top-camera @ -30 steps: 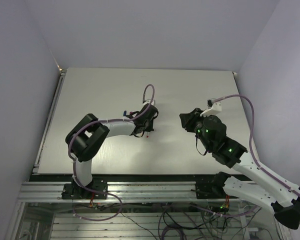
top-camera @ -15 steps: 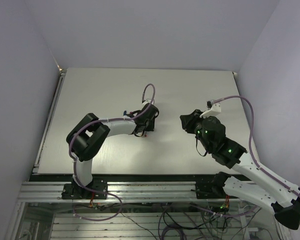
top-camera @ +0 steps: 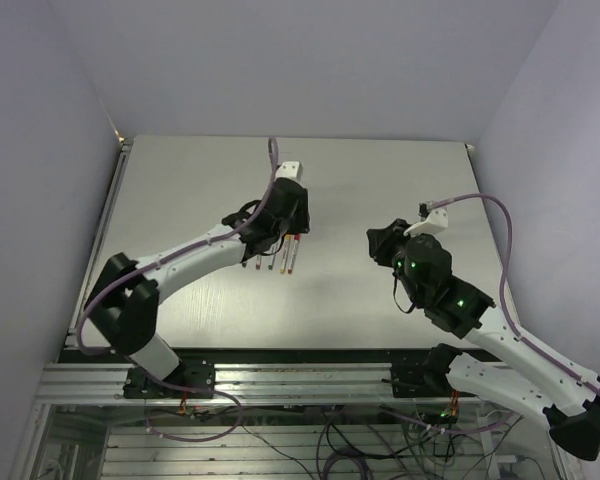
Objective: Insert the pens into the pen caps
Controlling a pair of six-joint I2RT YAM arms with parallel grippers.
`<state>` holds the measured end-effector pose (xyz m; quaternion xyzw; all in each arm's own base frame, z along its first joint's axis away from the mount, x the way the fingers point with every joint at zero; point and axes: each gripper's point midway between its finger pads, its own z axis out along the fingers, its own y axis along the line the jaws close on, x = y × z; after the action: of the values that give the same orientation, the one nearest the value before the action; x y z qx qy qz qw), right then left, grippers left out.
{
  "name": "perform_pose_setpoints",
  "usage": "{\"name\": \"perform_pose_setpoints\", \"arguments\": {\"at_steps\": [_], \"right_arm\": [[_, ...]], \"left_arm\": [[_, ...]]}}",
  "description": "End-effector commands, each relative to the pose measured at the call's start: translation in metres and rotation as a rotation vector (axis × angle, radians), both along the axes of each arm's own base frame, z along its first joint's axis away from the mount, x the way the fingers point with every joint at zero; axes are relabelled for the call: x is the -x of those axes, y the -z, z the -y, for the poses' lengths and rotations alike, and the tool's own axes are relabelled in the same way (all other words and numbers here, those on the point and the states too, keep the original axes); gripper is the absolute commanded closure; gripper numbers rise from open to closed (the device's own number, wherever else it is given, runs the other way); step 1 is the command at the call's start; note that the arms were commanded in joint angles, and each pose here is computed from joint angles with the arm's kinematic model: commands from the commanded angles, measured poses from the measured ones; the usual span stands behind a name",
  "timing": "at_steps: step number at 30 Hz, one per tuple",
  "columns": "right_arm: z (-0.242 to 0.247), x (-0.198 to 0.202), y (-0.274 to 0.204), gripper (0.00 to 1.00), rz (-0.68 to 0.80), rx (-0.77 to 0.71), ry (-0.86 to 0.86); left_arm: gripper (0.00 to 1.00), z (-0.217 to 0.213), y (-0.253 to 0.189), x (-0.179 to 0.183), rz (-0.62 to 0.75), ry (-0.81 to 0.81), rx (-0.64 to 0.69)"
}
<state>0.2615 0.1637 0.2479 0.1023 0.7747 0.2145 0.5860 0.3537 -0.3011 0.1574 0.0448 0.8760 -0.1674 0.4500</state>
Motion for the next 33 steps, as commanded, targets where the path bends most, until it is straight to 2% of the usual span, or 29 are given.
{"name": "perform_pose_setpoints", "arguments": {"at_steps": [1,6,14,18,19,23,25,33], "right_arm": [[0.024,-0.003,0.010,0.76,-0.016,0.057,0.106],[0.048,-0.008,0.025,0.76,-0.065,0.113,0.168],[0.107,-0.020,0.037,0.79,-0.104,0.092,0.290],[0.131,-0.026,0.039,0.80,-0.126,0.095,0.333],[0.134,-0.027,0.038,0.79,-0.133,0.106,0.335],[0.137,-0.026,0.026,0.56,-0.118,0.148,0.324],[0.142,-0.023,0.020,0.50,-0.108,0.129,0.359],[0.154,-0.009,0.007,0.47,-0.088,0.034,0.455]], "left_arm": [[0.48,-0.016,-0.039,0.005,0.059,-0.018,0.021],[0.47,-0.044,-0.045,0.025,0.066,-0.034,0.023],[0.43,-0.144,-0.058,0.045,0.105,-0.242,0.053],[0.42,-0.177,-0.068,0.058,0.127,-0.314,0.071],[0.42,-0.181,-0.072,0.061,0.132,-0.323,0.074],[0.42,-0.189,-0.077,0.074,0.137,-0.334,0.084],[0.42,-0.193,-0.076,0.078,0.134,-0.342,0.082],[0.42,-0.201,-0.075,0.090,0.132,-0.360,0.105]]}}
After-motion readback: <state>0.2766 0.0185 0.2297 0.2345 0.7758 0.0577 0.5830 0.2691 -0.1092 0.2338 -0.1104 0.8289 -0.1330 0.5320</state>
